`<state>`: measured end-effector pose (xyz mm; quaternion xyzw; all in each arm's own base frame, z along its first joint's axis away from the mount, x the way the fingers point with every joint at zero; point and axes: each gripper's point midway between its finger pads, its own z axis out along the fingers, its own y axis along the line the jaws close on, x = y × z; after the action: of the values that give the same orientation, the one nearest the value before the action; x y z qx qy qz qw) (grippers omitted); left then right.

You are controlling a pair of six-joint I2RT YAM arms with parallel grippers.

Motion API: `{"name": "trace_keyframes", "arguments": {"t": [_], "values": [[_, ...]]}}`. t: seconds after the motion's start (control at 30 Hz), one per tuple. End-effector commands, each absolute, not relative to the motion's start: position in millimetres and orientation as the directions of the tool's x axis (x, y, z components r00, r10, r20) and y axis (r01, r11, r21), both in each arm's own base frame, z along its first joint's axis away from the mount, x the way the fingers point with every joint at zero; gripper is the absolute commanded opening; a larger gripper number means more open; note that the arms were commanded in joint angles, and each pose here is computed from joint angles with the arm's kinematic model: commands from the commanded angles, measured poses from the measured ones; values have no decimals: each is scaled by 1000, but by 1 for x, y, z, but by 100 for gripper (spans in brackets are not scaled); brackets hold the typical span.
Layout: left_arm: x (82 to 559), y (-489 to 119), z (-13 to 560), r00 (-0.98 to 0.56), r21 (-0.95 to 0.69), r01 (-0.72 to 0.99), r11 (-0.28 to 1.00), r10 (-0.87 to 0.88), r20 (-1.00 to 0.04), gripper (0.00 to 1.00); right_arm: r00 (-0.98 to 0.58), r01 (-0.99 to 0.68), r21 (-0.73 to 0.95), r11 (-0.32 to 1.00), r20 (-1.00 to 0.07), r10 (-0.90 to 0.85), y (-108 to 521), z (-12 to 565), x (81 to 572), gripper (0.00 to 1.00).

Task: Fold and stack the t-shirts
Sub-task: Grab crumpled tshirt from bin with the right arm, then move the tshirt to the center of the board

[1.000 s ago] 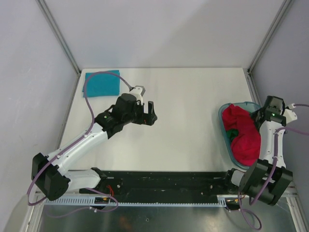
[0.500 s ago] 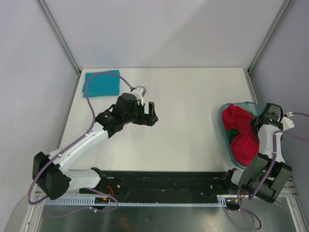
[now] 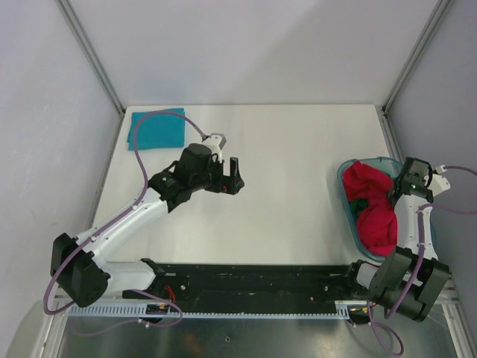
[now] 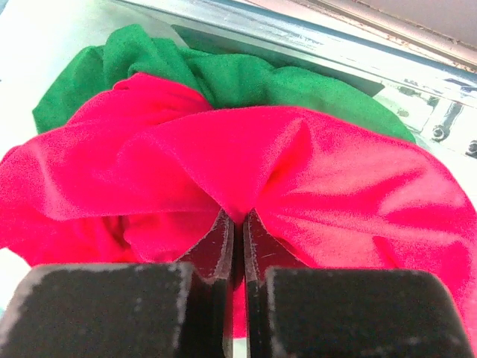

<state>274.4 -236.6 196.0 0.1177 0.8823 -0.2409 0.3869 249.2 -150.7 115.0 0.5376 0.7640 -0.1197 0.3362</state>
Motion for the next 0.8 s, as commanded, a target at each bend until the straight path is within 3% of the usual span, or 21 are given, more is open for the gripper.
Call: {"name": "trace_keyframes", "arguments": {"t": [0.0, 0.37, 0.77], "values": [[279, -237, 202, -658, -339, 394, 854, 5, -753, 99, -145, 870, 235, 433, -716, 682, -153, 168, 264, 0], [280, -235, 206, -646, -333, 396, 856, 2, -764, 99, 36, 740, 439, 509, -782, 622, -120, 303, 276, 0], [282, -232, 211, -635, -330, 383, 863, -14, -772, 99, 115, 403, 583, 706, -797, 592, -53, 421, 305, 0]]}}
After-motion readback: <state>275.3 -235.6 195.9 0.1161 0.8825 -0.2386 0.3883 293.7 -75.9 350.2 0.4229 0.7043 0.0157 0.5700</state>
